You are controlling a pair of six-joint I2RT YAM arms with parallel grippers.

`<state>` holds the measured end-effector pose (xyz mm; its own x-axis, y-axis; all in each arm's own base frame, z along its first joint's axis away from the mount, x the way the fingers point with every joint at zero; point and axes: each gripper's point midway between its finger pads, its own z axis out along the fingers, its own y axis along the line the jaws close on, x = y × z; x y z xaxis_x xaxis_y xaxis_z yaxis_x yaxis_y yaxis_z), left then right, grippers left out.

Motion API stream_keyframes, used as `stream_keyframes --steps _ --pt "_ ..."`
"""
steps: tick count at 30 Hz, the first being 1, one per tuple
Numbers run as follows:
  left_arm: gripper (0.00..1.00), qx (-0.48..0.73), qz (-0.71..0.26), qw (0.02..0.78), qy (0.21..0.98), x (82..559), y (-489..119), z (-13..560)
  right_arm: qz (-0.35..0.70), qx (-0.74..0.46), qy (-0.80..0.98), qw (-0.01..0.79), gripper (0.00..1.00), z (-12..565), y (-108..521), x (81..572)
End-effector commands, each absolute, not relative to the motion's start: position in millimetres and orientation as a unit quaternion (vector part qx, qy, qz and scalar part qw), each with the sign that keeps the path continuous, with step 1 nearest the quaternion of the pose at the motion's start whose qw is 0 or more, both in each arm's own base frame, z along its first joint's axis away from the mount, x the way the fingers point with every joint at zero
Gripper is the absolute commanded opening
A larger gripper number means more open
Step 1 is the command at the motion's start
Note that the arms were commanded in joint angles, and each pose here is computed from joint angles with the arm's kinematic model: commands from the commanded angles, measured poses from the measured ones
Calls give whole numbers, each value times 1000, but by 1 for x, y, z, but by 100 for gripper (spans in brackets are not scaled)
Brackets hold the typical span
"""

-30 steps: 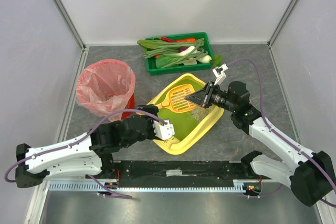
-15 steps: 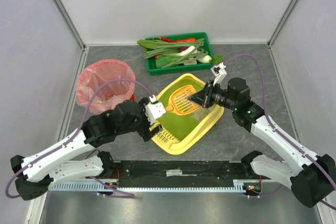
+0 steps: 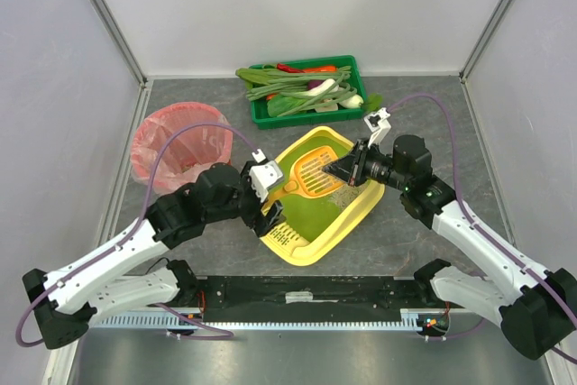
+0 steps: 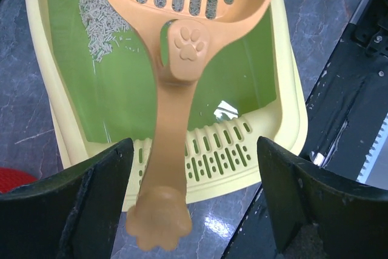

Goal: Clean the litter box

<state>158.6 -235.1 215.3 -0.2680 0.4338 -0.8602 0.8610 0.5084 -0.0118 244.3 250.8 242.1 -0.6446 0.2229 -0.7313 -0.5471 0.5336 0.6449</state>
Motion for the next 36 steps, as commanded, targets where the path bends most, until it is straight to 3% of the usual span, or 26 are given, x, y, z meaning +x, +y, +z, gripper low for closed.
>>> stream_keyframes --steps 1,6,9,13,17,20,21,23,27,31,36 --pt "87 401 -250 439 764 172 -244 214 514 -106 743 415 0 262 256 235" --pt "77 391 -246 448 765 175 -238 214 517 -99 744 412 0 258 255 233" --pt "65 397 -253 442 764 170 -237 210 521 -99 743 408 0 257 256 232" --pt "64 383 -257 440 770 169 -235 207 541 -96 736 396 0 261 261 230" --pt "54 383 -256 450 765 169 -232 208 546 -96 735 390 0 259 263 230" --pt "40 387 -257 453 761 167 -231 210 544 -90 738 390 0 256 262 232" --pt "30 388 -257 452 761 166 -230 210 544 -91 738 389 0 256 263 231" --pt "28 390 -262 451 759 164 -230 210 541 -87 741 388 0 252 262 232" --pt "2 398 -266 435 762 159 -232 204 526 -81 750 392 0 245 259 237" --pt "2 403 -268 424 766 157 -232 199 518 -85 755 392 3 239 259 238" --pt "2 393 -263 414 778 157 -230 194 499 -87 757 412 26 240 253 241"
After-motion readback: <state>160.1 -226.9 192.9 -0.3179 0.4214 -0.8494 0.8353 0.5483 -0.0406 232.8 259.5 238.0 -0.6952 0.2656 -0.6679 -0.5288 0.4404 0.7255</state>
